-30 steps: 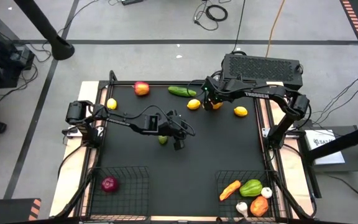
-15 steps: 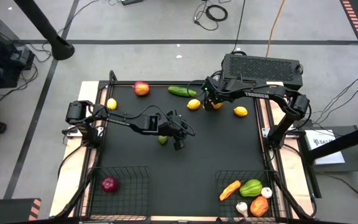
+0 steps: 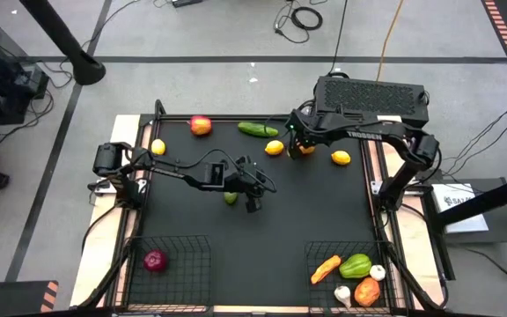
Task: Sort produce into baskets
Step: Put the yellow bell pepper into the right wire basket, then put the red chili pepper into the right wire basket
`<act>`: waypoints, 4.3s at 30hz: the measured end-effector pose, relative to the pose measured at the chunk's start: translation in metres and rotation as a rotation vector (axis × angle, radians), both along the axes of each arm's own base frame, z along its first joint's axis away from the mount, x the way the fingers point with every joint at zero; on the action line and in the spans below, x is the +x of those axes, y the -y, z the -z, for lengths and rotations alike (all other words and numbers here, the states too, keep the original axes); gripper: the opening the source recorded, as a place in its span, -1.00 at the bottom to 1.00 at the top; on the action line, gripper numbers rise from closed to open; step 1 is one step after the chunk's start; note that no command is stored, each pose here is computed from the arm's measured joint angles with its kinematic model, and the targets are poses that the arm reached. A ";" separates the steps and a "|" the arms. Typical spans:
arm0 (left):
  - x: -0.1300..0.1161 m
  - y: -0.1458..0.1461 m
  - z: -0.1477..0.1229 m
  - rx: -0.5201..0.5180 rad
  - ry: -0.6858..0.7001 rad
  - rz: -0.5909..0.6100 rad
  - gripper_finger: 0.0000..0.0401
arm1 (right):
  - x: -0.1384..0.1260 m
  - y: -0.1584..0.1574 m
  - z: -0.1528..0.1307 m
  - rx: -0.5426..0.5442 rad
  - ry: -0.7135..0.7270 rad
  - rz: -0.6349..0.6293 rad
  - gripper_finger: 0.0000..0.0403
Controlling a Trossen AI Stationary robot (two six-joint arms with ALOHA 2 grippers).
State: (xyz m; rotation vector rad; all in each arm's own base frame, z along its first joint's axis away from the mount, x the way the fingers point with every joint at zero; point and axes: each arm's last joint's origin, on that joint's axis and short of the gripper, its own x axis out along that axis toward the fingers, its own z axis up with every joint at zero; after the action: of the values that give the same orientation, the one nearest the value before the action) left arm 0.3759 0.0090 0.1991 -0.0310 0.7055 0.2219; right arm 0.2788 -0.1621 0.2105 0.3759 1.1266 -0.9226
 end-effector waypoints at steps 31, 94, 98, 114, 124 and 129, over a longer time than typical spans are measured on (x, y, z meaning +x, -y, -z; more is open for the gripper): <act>-0.009 0.020 -0.015 -0.042 0.004 0.058 -0.18 | -0.118 -0.196 -0.145 0.435 0.531 -0.392 -0.99; -0.013 0.052 -0.015 -0.054 0.076 -0.209 -0.18 | -0.116 -0.374 -0.088 0.463 0.420 -0.717 -0.03; -0.017 0.042 -0.012 -0.011 0.060 -0.348 -0.18 | -0.123 -0.357 -0.108 0.350 0.541 -0.765 -0.03; -0.012 0.002 0.024 -0.309 0.072 -0.770 -0.18 | -0.124 -0.310 -0.135 -0.261 0.631 -0.795 -0.02; -0.015 0.003 0.027 -0.310 0.086 -0.856 0.19 | -0.123 -0.306 -0.133 -0.307 0.582 -0.811 -0.02; -0.017 0.006 0.037 -0.292 0.067 -0.900 0.50 | -0.119 -0.302 -0.133 -0.315 0.575 -0.786 -0.02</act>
State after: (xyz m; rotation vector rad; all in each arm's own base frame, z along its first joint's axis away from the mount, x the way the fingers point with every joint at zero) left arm 0.3592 0.0026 0.1625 -0.6404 0.6137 0.9717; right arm 0.1600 0.1396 0.3436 -0.0778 0.4986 -0.2449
